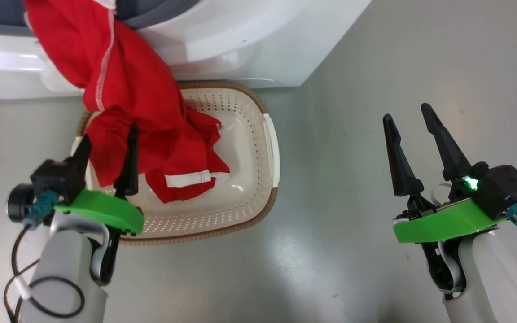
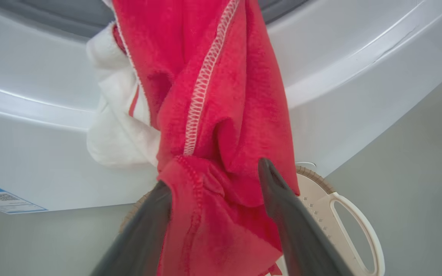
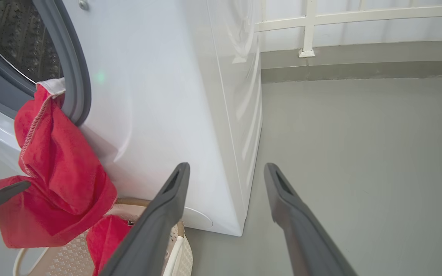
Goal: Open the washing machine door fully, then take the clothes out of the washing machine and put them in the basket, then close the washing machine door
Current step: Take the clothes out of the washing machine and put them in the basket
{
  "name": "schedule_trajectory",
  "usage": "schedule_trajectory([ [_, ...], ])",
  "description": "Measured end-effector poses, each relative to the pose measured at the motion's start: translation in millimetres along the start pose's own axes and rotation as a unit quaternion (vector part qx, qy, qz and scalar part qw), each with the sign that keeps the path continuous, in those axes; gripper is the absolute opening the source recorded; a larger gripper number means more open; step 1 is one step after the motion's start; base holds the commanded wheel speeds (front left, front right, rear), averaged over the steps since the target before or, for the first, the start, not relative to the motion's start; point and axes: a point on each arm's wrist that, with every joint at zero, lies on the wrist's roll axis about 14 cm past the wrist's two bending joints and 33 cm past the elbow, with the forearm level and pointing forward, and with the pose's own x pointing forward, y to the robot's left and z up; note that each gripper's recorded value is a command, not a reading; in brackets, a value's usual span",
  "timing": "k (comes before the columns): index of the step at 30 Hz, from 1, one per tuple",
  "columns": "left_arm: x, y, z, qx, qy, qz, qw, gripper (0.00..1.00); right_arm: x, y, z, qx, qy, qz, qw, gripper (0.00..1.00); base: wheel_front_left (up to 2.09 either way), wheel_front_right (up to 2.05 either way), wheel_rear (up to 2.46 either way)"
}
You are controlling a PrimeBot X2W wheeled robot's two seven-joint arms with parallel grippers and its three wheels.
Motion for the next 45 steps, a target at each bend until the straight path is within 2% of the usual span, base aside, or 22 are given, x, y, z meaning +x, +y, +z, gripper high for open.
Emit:
schedule_trajectory([
  [12, -34, 11, 35, 0.009, -0.058, 0.028, 0.998, 1.00, -3, 14, 5, 0.002, -0.004, 0.017, 1.000, 1.00, 0.00, 0.00, 0.00],
  [24, -69, 17, 43, 0.010, -0.080, 0.050, 0.996, 1.00, -6, 19, 6, 0.000, -0.004, 0.023, 1.000, 1.00, 0.00, 0.00, 0.00],
  [39, -67, 20, 50, 0.011, -0.093, 0.055, 0.994, 1.00, -4, 14, 2, -0.001, 0.000, 0.016, 1.000, 1.00, 0.00, 0.00, 0.00],
  [45, -48, 7, 78, 0.026, -0.130, 0.028, 0.991, 1.00, -2, 15, -3, 0.001, 0.005, 0.017, 1.000, 1.00, 0.00, 0.00, 0.00],
])
